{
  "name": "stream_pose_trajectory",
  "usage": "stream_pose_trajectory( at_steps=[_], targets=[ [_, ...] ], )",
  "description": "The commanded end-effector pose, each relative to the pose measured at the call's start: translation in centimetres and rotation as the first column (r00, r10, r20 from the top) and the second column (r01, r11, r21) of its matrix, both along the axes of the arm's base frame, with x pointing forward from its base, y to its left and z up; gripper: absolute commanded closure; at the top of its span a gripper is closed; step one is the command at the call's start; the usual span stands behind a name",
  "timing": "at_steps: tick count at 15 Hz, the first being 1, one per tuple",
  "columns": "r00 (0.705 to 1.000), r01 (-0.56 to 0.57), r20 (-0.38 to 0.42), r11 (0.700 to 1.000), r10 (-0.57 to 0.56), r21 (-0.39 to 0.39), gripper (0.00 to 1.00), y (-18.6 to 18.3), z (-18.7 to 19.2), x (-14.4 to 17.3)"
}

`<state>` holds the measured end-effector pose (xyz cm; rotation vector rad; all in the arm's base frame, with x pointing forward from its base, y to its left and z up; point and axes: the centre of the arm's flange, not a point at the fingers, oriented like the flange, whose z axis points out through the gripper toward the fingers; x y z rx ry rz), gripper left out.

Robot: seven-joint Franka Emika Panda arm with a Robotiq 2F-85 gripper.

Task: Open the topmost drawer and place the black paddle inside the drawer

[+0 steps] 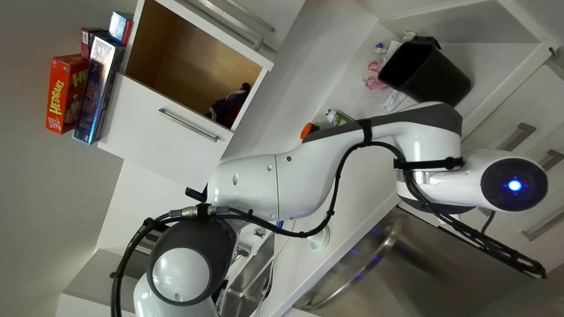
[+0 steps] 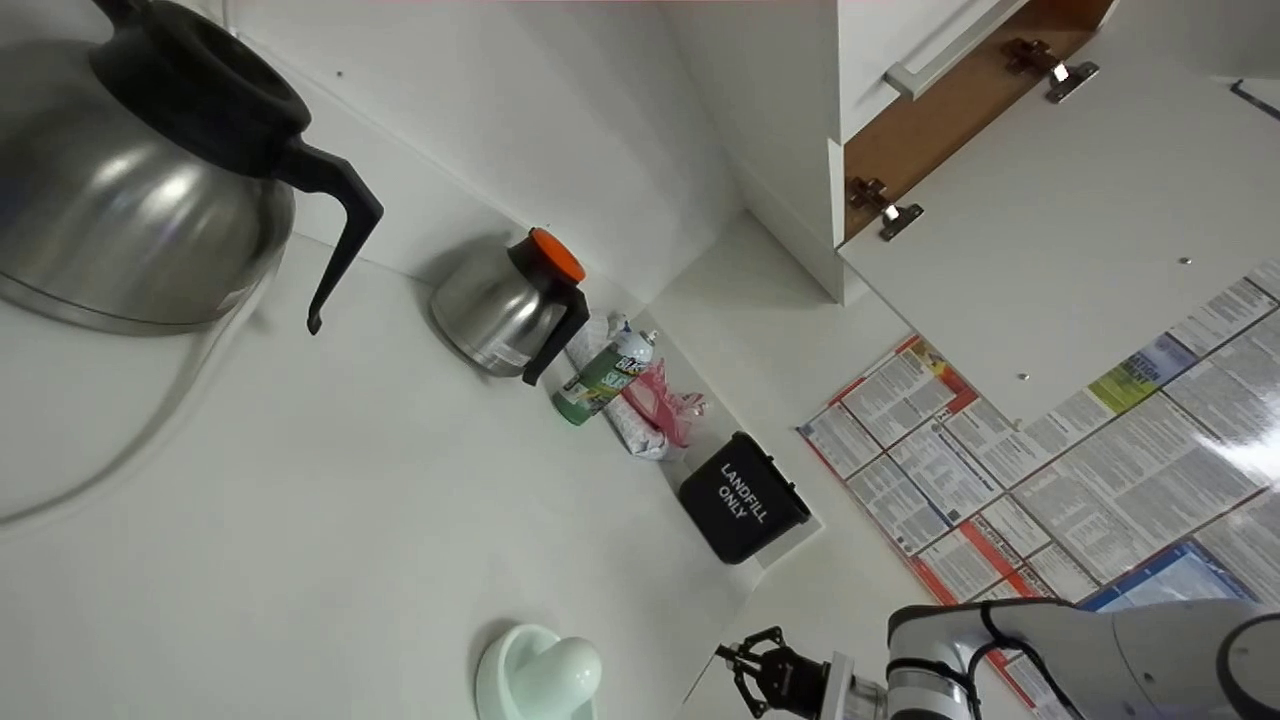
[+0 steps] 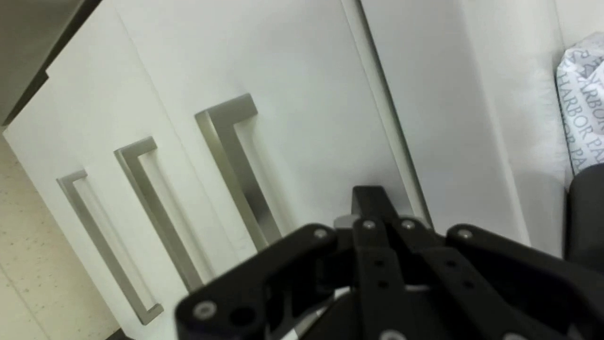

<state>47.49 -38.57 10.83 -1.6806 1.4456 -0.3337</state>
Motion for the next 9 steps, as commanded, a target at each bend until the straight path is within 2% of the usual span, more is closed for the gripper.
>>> stream_pose_trajectory(
  at_steps=[1,3,5,9],
  targets=[
    [1.0,-0.005,0.0,1.0,0.005,0.023,1.0,1.0,-0.5,2.9],
    [1.0,-0.006,-0.025,1.0,0.006,-0.005,1.0,1.8,0.5,2.3],
    [0.997,-0.04,-0.061,0.998,0.037,-0.05,1.0,2.6,2.9,-0.3],
    [0.985,-0.068,-0.171,0.976,0.032,-0.206,1.0,3.6,7.8,-5.7]
  ],
)
